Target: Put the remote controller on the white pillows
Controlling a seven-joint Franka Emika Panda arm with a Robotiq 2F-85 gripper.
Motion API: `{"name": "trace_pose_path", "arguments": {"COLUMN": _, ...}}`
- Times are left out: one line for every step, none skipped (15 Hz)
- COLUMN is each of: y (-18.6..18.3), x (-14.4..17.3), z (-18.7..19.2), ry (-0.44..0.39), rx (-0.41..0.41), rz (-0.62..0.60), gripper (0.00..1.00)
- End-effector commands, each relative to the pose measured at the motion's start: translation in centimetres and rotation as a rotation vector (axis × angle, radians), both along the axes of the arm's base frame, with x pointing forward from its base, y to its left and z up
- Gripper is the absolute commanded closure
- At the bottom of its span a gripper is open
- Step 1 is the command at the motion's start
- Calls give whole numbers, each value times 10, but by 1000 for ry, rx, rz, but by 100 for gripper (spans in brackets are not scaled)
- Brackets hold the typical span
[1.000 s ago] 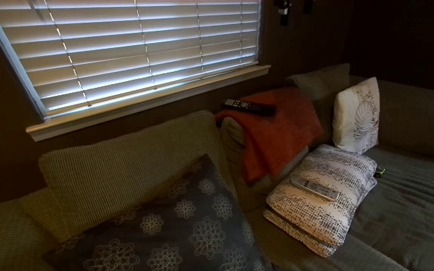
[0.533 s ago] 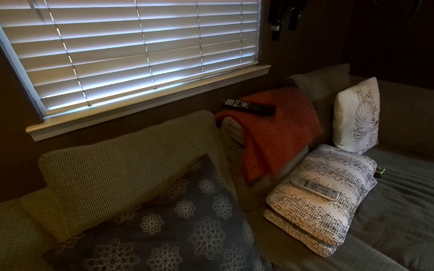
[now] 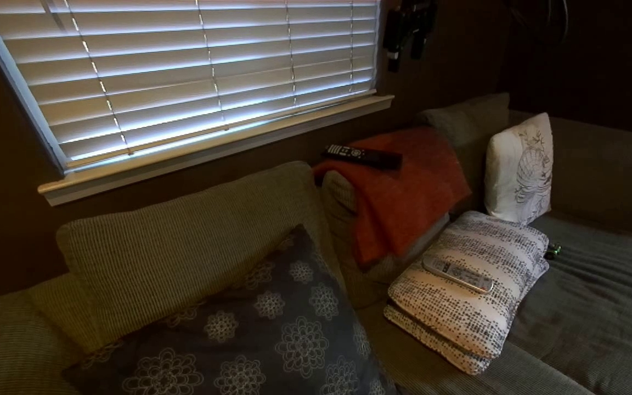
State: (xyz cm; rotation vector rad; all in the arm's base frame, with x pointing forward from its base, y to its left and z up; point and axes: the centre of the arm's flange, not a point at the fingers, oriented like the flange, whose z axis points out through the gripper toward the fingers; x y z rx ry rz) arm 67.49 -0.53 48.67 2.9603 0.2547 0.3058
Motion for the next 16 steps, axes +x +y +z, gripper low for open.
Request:
{"name": "trace_pose_path", "arguments": {"y": 0, "x": 0, "z": 1, "ry": -1, "rx": 0, "rz": 0, "gripper": 0}}
{"name": "trace_pose_path", "arguments": {"y": 2, "x": -3, "z": -6, "ry": -20, "rx": -42, "rz": -4, "gripper": 0}}
{"name": "trace_pose_path", "arguments": {"y": 2, "x": -2, "z": -12, "ry": -38, "rx": -74, "rz": 2, "gripper": 0}}
{"name": "trace_pose_path", "arguments": {"y": 1, "x": 2, "z": -20, "ry": -53, "rx": -96, "rz": 11, "gripper": 0}}
{"name": "trace_pose_path", "arguments": {"y": -1, "x": 6, "z": -24, "ry": -74, "rx": -113, "rz": 20, "gripper": 0}}
{"name": "trace_pose_path", "arguments": {"y": -3, "x": 13, "z": -31, "ry": -83, "rx": -106, "rz": 42, "gripper": 0}}
{"name": "trace_pose_path", "arguments": {"y": -5, "x": 17, "z": -37, "ry": -106, "rx": -100, "rz": 53, "gripper": 0}}
{"name": "trace_pose_path", "arguments": {"y": -7, "x": 20, "z": -43, "ry": -118, "rx": -91, "rz": 63, "gripper": 0}}
{"name": "trace_pose_path", "arguments": {"y": -9, "x": 25, "z": -50, "ry": -133, "rx": -80, "rz": 72, "gripper": 0}}
{"name": "trace_pose_path", "arguments": {"y": -12, "x": 28, "z": -56, "ry": -140, "rx": -68, "rz": 80, "gripper": 0}}
{"name": "trace_pose_path", "arguments": {"y": -14, "x": 33, "z": -61, "ry": -150, "rx": -62, "rz": 87, "gripper": 0}}
{"name": "trace_pose_path", "arguments": {"y": -17, "x": 36, "z": -67, "ry": -153, "rx": -52, "rz": 93, "gripper": 0}}
{"name": "trace_pose_path", "arguments": {"y": -19, "x": 40, "z": -71, "ry": -159, "rx": -47, "rz": 102, "gripper": 0}}
{"name": "trace_pose_path", "arguments": {"y": -20, "x": 43, "z": -76, "ry": -164, "rx": -42, "rz": 108, "gripper": 0}}
{"name": "trace_pose_path", "arguments": {"y": -22, "x": 46, "z": -81, "ry": -165, "rx": -35, "rz": 115, "gripper": 0}}
{"name": "trace_pose_path", "arguments": {"y": -23, "x": 50, "z": -86, "ry": -162, "rx": -33, "rz": 114, "gripper": 0}}
